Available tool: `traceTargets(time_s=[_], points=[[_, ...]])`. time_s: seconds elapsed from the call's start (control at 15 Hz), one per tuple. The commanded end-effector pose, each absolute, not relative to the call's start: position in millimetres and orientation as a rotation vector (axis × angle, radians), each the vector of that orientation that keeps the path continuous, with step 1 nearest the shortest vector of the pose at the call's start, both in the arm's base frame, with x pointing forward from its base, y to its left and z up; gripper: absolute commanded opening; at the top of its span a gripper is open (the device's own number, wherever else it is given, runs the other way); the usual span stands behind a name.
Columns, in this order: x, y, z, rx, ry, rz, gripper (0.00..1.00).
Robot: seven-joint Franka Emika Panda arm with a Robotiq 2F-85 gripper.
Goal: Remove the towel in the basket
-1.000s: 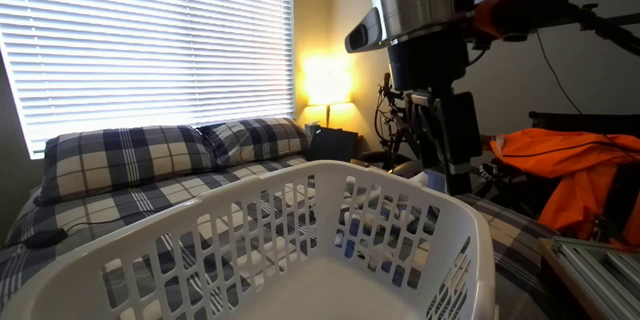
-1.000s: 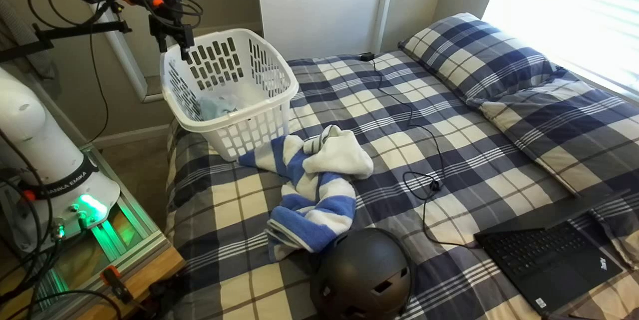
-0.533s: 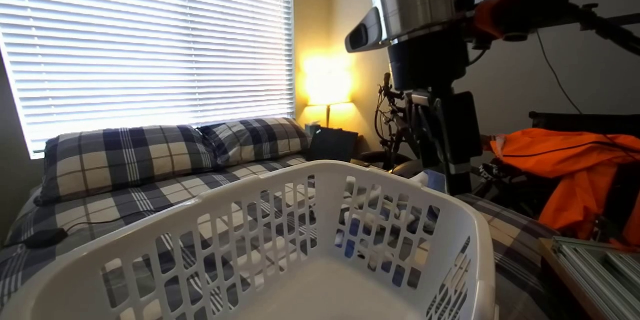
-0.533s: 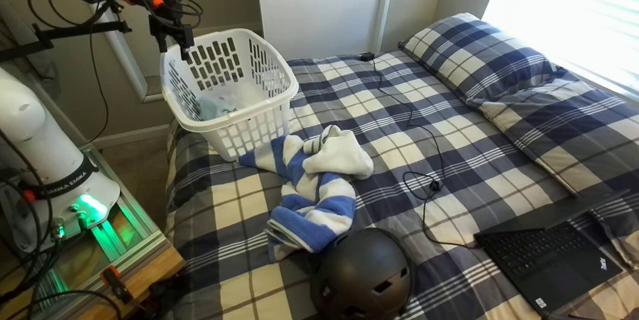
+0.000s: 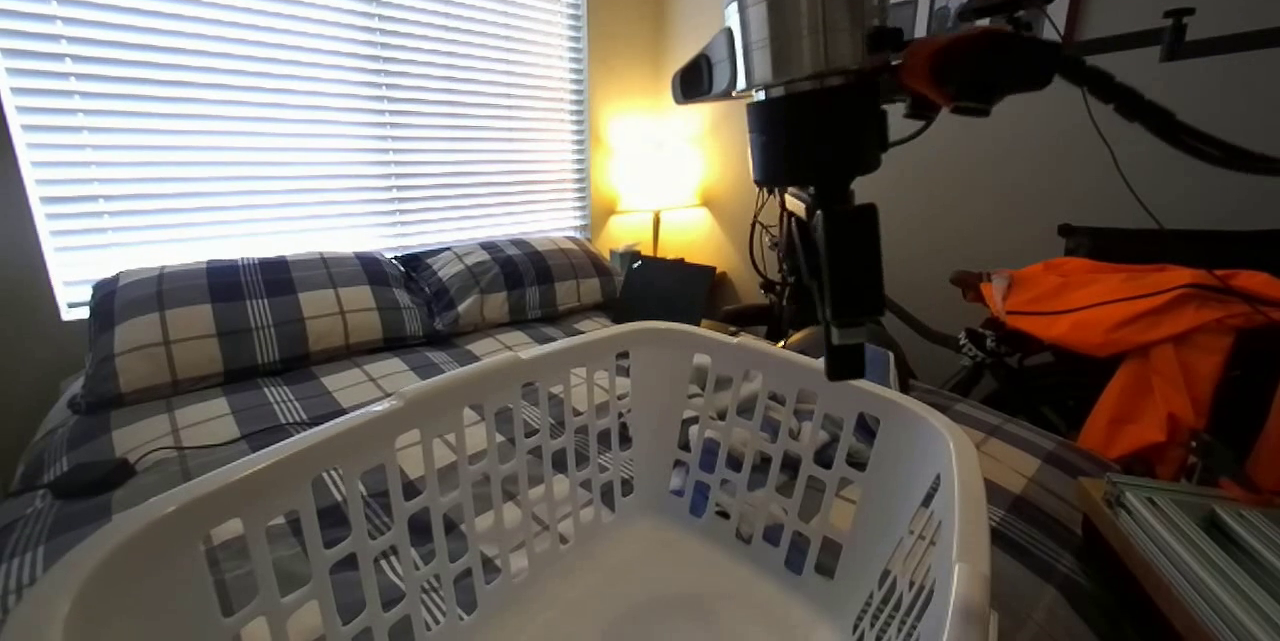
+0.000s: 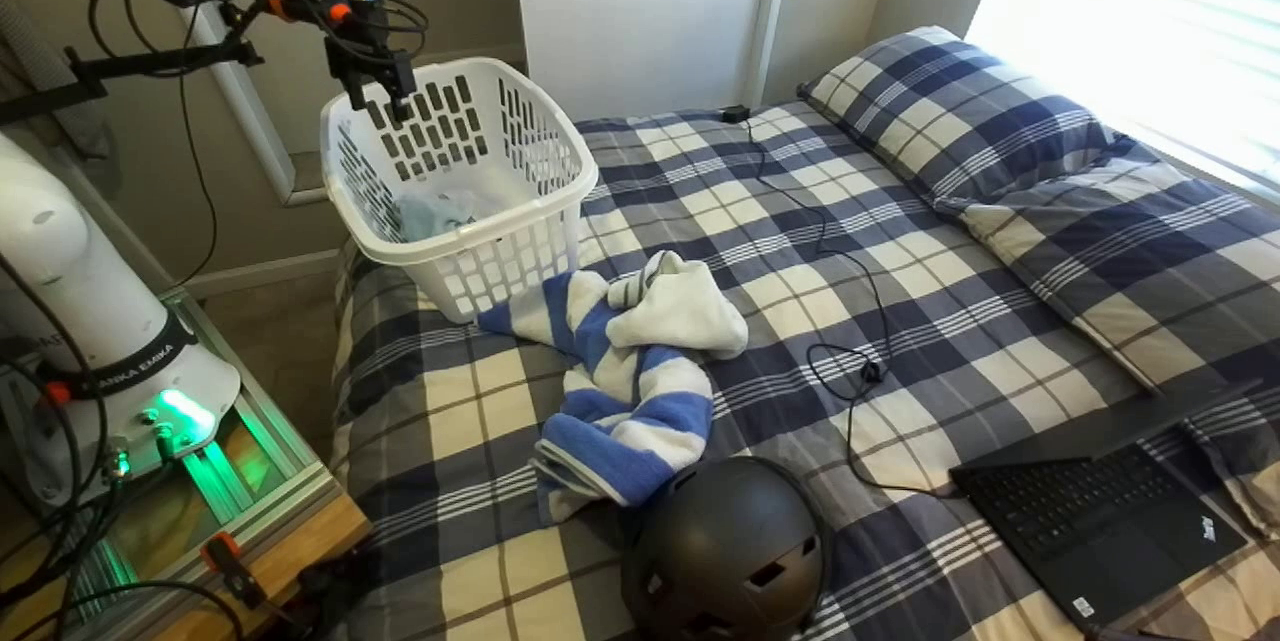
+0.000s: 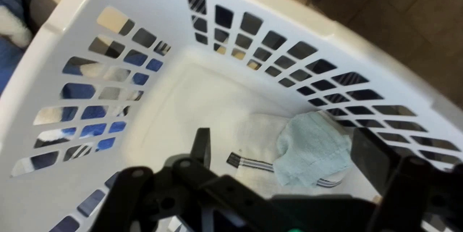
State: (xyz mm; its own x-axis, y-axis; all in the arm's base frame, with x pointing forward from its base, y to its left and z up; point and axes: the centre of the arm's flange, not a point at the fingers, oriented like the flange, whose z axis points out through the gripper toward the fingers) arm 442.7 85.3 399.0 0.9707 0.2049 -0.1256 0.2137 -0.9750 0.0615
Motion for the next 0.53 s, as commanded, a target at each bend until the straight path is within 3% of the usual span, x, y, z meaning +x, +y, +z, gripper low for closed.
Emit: traceTargets(time_s=[0.0, 0.47], points=[[454, 44, 379, 2.969, 0.323, 0.062, 1.00], [512, 3, 362, 3.268, 0.104, 0.409, 1.00]])
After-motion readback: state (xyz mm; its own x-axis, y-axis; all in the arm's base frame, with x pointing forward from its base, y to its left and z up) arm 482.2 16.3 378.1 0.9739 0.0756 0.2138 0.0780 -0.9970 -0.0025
